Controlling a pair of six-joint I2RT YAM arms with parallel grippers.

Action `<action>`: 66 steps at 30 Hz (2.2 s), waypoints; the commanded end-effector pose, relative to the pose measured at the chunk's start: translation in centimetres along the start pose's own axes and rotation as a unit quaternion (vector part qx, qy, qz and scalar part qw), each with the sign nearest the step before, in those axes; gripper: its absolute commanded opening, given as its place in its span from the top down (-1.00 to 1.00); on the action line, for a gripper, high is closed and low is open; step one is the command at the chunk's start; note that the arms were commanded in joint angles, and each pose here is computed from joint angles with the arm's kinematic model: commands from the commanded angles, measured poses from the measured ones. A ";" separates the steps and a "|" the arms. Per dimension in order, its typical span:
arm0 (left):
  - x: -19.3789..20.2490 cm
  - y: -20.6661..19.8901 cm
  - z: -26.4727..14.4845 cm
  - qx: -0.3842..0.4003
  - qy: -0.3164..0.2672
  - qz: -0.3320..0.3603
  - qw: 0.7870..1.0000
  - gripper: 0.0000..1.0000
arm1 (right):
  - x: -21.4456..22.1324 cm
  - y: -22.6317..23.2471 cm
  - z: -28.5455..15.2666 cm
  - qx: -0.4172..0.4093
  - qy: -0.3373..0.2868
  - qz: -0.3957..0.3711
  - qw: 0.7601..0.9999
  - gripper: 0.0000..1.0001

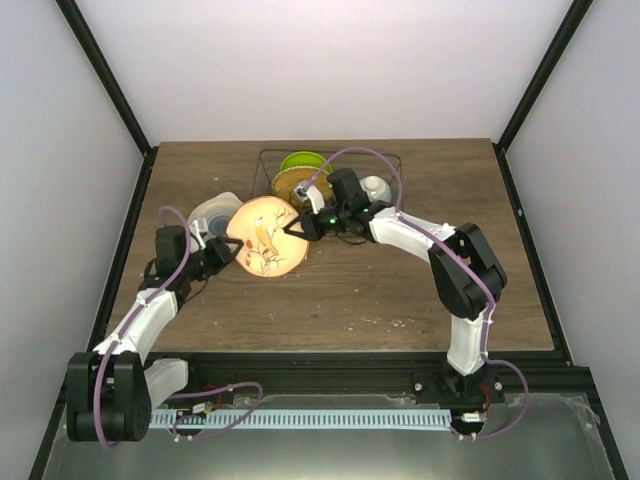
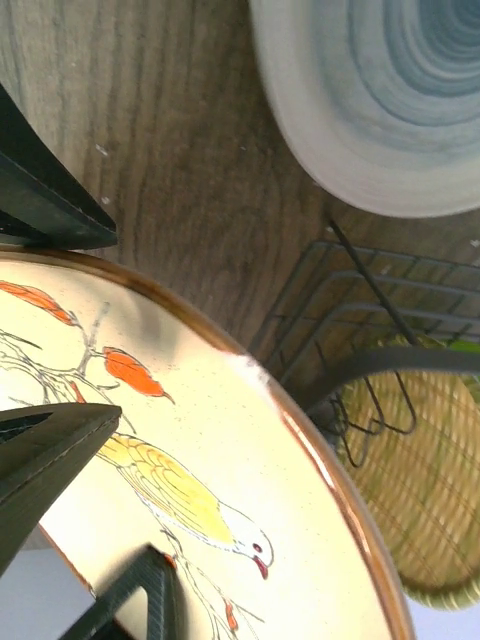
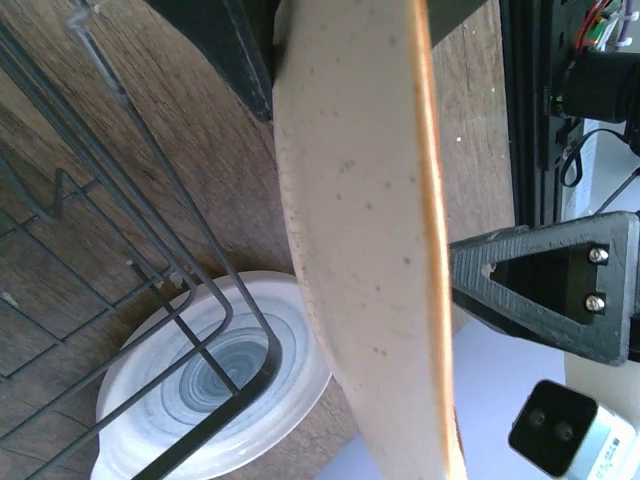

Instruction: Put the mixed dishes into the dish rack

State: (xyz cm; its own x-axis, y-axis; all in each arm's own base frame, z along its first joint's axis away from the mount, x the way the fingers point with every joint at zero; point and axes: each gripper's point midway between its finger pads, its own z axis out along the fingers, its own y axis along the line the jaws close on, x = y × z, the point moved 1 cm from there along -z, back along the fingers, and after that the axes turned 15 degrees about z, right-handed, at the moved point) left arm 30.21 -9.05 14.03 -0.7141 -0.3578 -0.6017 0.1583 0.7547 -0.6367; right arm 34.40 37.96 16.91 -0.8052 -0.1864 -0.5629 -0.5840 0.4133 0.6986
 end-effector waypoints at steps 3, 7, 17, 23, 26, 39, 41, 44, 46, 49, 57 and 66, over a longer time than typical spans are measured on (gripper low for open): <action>0.9 -0.4 0.5 0.027 0.007 0.015 0.999 0.11 | -5.0 3.0 -2.4 -0.001 -0.070 -0.063 0.996 0.99; 1.5 0.1 0.7 0.021 0.012 0.012 1.000 0.09 | -5.1 2.9 -2.6 0.006 -0.071 -0.068 0.995 0.99; 1.7 0.2 0.2 0.015 0.013 0.018 1.000 0.08 | -5.6 4.3 -3.7 0.004 -0.074 -0.120 0.990 0.99; -0.1 -0.7 -1.6 0.005 -0.009 0.032 0.999 -0.49 | -7.2 7.2 -6.2 0.007 -0.104 -0.205 0.973 0.99; -0.3 -0.5 -1.8 -0.002 -0.008 0.034 0.999 -0.79 | -8.7 8.5 -8.0 0.039 -0.128 -0.255 0.958 0.99; -0.9 3.4 -2.0 -0.074 -0.010 0.028 0.997 -1.00 | -13.4 11.5 -15.6 0.203 -0.192 -0.395 0.875 0.99; -0.7 3.5 -1.8 -0.069 -0.007 0.026 0.997 -0.99 | -13.4 11.0 -16.0 0.227 -0.192 -0.407 0.863 0.99; -0.5 3.6 -1.5 -0.066 -0.004 0.023 0.998 -0.99 | -12.9 10.2 -16.3 0.258 -0.193 -0.428 0.844 0.99; -0.5 3.7 -1.4 -0.065 -0.003 0.022 0.998 -0.99 | -12.4 9.6 -16.3 0.278 -0.193 -0.445 0.829 0.99; -0.4 3.7 -1.4 -0.063 -0.003 0.021 0.998 -1.00 | -11.6 9.3 -16.5 0.296 -0.196 -0.471 0.808 0.99; -0.5 3.7 -1.4 -0.061 -0.005 0.021 0.998 -1.00 | -10.1 9.0 -16.1 0.307 -0.198 -0.521 0.771 0.99; -0.5 3.7 -1.4 -0.060 -0.004 0.019 0.998 -1.00 | -10.5 8.6 -16.1 0.332 -0.209 -0.535 0.749 0.99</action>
State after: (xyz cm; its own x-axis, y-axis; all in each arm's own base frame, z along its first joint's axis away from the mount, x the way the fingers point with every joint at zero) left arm 29.65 -5.35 11.83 -0.7238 -0.3400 -0.6004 0.0743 0.8267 -0.5577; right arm 36.13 29.18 27.48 0.0725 -0.6110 -0.7883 -0.7156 0.5187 -0.4678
